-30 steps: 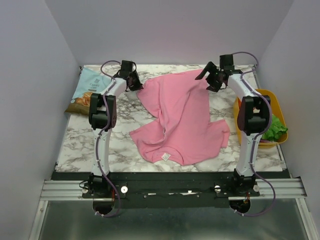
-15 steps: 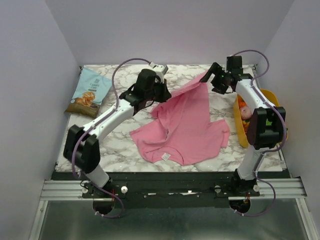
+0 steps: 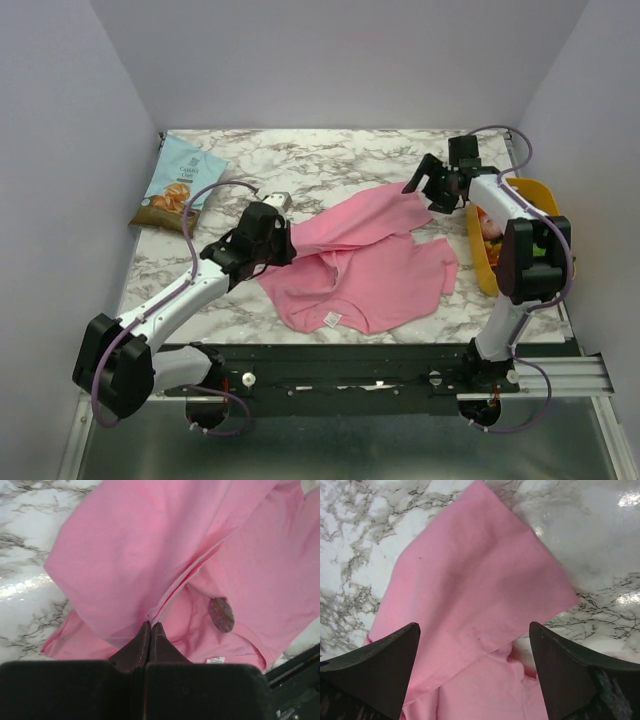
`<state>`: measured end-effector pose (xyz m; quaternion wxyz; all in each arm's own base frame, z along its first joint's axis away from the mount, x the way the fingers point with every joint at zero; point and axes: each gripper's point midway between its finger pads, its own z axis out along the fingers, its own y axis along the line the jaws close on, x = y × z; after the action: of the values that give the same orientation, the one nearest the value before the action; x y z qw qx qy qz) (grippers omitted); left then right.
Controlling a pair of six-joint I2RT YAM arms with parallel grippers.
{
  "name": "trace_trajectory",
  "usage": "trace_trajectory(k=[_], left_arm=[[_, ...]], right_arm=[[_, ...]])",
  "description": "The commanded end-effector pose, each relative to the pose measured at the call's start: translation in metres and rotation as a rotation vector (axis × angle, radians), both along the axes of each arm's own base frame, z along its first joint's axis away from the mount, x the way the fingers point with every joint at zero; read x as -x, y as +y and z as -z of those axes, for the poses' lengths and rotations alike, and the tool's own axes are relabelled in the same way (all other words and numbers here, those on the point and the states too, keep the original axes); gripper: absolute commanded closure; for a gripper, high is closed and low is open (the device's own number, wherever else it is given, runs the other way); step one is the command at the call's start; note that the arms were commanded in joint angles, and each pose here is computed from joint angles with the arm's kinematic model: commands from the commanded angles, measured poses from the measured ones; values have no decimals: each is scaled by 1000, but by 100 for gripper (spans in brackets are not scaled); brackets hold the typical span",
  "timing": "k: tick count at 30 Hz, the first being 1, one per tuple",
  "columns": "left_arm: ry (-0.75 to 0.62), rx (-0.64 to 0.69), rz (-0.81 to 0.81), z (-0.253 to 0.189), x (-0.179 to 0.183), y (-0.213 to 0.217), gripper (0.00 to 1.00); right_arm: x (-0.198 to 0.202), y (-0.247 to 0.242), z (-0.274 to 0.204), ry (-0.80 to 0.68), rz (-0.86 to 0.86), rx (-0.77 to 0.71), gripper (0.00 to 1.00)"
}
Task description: Pin the brooch onto the clothing
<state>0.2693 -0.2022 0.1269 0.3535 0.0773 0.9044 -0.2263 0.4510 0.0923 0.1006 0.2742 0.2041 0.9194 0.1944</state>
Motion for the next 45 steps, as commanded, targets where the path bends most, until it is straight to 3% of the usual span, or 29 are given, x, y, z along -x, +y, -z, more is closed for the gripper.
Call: trace_trajectory(k=[1,11,28,31,32,35,41,45], left_arm=[[-35,-88,-176,-5,-8,34,100],[-51,-82,-198,-9,-18,39,100],[-80,-45,-174,-16,-19,36,100],[-79,-46,-171,-17,-19,36,100],[-79,-46,-171,-17,-19,36,100],[-80,-48,-173,-18,-19,37,100],[-91,-39,-189,-24,-23,41,100],[-114,-19,-198,-39,-33,42,100]], right_arm=[[11,-23,4,14,44,107,4],[29,-48,39,181,59,253,16],[29,-35,80,307,-7,206,47],[26,-36,79,309,-9,215,63],[26,-36,79,312,-12,218,81],[25,-36,78,313,-22,219,100],[22,-29,72,286,-48,187,100],[11,-25,21,149,-47,167,100]])
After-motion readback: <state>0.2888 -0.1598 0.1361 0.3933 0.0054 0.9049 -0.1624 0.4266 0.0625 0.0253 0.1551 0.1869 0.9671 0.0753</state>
